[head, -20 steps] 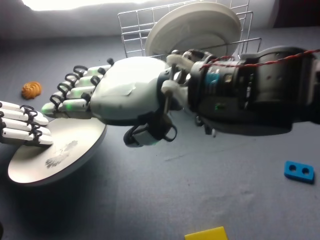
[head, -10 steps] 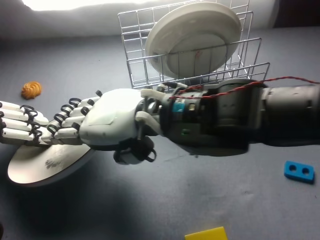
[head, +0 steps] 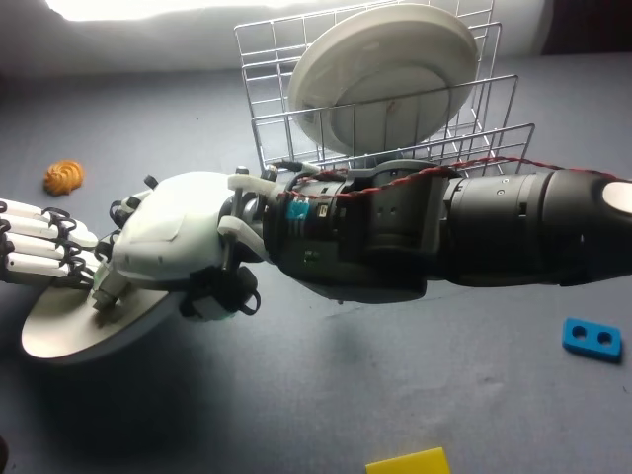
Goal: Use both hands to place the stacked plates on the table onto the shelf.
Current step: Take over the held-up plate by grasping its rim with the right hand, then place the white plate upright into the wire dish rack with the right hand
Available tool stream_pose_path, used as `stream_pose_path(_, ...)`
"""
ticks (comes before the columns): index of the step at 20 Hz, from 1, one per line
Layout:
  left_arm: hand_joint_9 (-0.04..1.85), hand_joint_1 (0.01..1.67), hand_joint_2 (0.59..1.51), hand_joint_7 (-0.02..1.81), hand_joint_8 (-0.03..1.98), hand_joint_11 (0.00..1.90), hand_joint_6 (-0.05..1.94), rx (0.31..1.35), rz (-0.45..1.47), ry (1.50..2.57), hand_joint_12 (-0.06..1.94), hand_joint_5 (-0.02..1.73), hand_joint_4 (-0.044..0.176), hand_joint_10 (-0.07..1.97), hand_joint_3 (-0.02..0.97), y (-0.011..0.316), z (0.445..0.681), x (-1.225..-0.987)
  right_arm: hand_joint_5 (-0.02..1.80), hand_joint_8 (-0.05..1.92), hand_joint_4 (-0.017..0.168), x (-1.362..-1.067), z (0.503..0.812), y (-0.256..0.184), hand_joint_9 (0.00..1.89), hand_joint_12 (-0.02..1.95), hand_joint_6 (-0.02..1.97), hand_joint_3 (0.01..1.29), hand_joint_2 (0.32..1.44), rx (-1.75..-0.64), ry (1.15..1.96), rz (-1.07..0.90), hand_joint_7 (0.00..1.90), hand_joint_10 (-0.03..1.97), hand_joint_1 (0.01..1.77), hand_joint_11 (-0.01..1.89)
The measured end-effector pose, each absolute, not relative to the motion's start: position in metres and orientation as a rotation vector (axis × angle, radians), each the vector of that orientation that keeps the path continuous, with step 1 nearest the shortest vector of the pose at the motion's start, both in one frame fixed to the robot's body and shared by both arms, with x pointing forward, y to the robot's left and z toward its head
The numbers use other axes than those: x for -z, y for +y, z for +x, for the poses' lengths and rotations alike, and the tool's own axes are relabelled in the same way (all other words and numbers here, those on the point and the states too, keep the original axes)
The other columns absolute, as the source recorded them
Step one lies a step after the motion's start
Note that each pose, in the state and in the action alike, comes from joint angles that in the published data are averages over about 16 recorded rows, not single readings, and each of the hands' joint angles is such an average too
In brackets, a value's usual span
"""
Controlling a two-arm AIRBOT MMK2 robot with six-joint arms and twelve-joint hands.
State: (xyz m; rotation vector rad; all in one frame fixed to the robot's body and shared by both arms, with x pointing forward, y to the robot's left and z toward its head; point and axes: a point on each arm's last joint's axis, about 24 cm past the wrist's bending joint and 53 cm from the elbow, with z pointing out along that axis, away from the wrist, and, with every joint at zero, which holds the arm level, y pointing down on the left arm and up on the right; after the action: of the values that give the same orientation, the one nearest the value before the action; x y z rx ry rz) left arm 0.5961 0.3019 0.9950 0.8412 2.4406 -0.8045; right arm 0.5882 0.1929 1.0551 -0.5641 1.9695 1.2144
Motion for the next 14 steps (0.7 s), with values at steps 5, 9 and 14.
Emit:
stream_pose_path(5,-0.02,0.02,1.125,0.02,-0.01,0.02,-0.02,0.807,0.844,2.440,0.01,0.00,-0.007,-0.04,0.014,0.301,0.596,-0.996,0.65,0.21,-0.004,-1.060,0.591,0.198,0.80,1.10,0.29,0.01,1.07,-1.229,1.939,-0.564,0.73,0.14,1.30,0.52)
stream_pose_path(9,-0.02,0.02,1.125,0.02,-0.01,0.02,-0.02,0.813,0.847,2.431,0.01,0.00,-0.007,-0.03,0.015,0.298,0.599,-0.999,0.73,0.37,-0.007,-1.064,0.591,0.199,0.93,1.08,0.45,0.02,1.02,-1.239,1.918,-0.568,0.84,0.32,1.27,0.73)
stream_pose_path(14,-0.01,0.02,1.126,0.02,-0.01,0.03,-0.01,0.824,0.834,2.400,0.01,0.01,-0.005,-0.02,0.015,0.292,0.610,-1.011,0.74,0.58,-0.010,-1.067,0.591,0.199,0.99,1.06,0.68,0.01,0.97,-1.242,1.907,-0.572,0.88,0.65,1.25,0.89)
